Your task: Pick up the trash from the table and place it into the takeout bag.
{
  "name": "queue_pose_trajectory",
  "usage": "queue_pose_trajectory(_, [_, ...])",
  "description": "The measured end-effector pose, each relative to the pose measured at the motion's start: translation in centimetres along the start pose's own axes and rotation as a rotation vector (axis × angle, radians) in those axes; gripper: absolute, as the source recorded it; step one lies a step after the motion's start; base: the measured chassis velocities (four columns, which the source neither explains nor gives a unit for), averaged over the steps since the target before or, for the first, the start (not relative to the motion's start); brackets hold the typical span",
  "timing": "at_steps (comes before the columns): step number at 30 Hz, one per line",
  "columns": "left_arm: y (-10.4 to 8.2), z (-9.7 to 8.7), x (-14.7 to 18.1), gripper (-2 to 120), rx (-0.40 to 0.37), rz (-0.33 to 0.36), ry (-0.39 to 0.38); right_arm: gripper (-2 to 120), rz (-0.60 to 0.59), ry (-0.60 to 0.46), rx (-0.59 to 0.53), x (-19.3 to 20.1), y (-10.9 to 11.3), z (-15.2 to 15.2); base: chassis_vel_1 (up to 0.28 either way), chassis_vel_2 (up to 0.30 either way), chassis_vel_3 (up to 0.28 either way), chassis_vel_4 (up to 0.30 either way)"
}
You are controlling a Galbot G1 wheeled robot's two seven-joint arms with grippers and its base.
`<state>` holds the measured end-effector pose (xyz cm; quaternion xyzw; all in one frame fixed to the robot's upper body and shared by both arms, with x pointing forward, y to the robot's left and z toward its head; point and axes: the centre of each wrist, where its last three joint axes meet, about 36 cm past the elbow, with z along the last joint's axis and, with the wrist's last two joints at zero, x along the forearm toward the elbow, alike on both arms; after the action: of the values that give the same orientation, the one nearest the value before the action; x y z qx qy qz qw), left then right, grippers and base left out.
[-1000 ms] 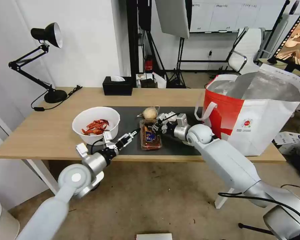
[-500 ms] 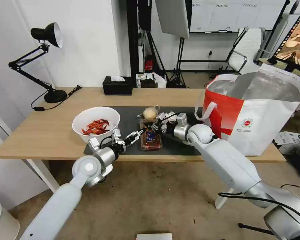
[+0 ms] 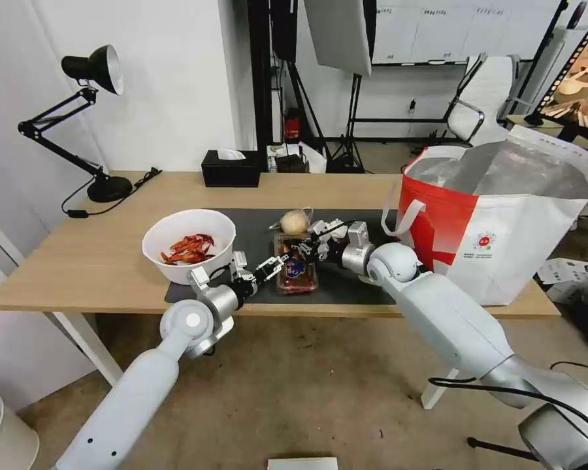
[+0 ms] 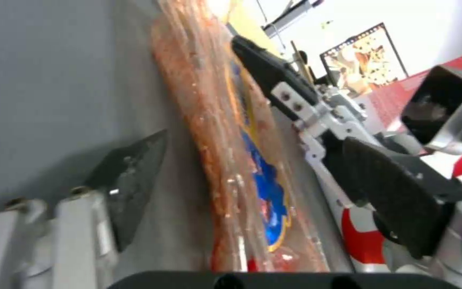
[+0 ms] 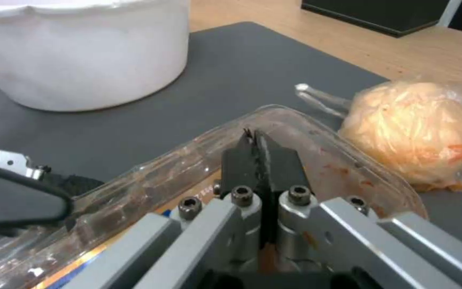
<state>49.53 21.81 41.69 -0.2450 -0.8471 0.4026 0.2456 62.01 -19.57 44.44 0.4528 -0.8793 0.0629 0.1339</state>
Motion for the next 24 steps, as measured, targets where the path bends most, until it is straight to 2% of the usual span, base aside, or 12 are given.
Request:
queue_pose_trajectory(1, [0.0,0.0,0.0,85,0.0,0.0,0.0,0,0.0,0.0,0.0,0.0,0.0,0.0,0.0,0.0,0.0,0.0])
queue_pose_trajectory(3, [0.19,0.15,-0.03,74,-0.004,-0.012,0.004,0,0.007,-0.004,-0.005,0.08,0.0,-0.04,0.0,0.0,0.0,0.0])
queue_pose_trajectory(8, [0.3,0.2,0.05,62,-0.007,-0.021,0.012,0,0.01,-0.007,-0.007,0.13,0.03,-0.08,0.0,0.0,0.0,0.0])
queue_pose_trajectory(11, [0.27,0.36,0.16,45,-0.016,-0.024,0.031,0,0.012,-0.006,-0.007,0.19,0.05,-0.05,0.0,0.0,0.0,0.0])
queue_pose_trajectory(15, [0.3,0.35,0.22,35,-0.021,-0.026,0.039,0,0.012,-0.007,-0.007,0.2,0.1,-0.08,0.0,0.0,0.0,0.0])
queue_pose_trajectory(17, [0.29,0.29,0.24,25,-0.027,-0.027,0.043,0,0.012,-0.009,-0.008,0.23,0.15,-0.11,0.0,0.0,0.0,0.0])
queue_pose_trajectory(18, [0.29,0.29,0.24,25,-0.027,-0.027,0.043,0,0.012,-0.009,-0.008,0.23,0.15,-0.11,0.0,0.0,0.0,0.0])
queue_pose_trajectory(19, [0.23,0.25,0.22,17,-0.029,-0.025,0.042,0,0.014,-0.009,-0.009,0.24,0.17,-0.07,0.0,0.0,0.0,0.0])
queue_pose_trajectory(20, [0.23,0.25,0.22,17,-0.029,-0.025,0.042,0,0.014,-0.009,-0.009,0.24,0.17,-0.07,0.0,0.0,0.0,0.0])
queue_pose_trajectory(23, [0.16,0.18,0.23,3,-0.031,-0.021,0.039,0,0.018,-0.027,-0.026,0.35,0.49,-0.05,0.0,0.0,0.0,0.0])
queue_pose_trajectory(24, [0.16,0.18,0.23,3,-0.031,-0.021,0.039,0,0.018,-0.027,-0.026,0.35,0.49,-0.05,0.0,0.0,0.0,0.0])
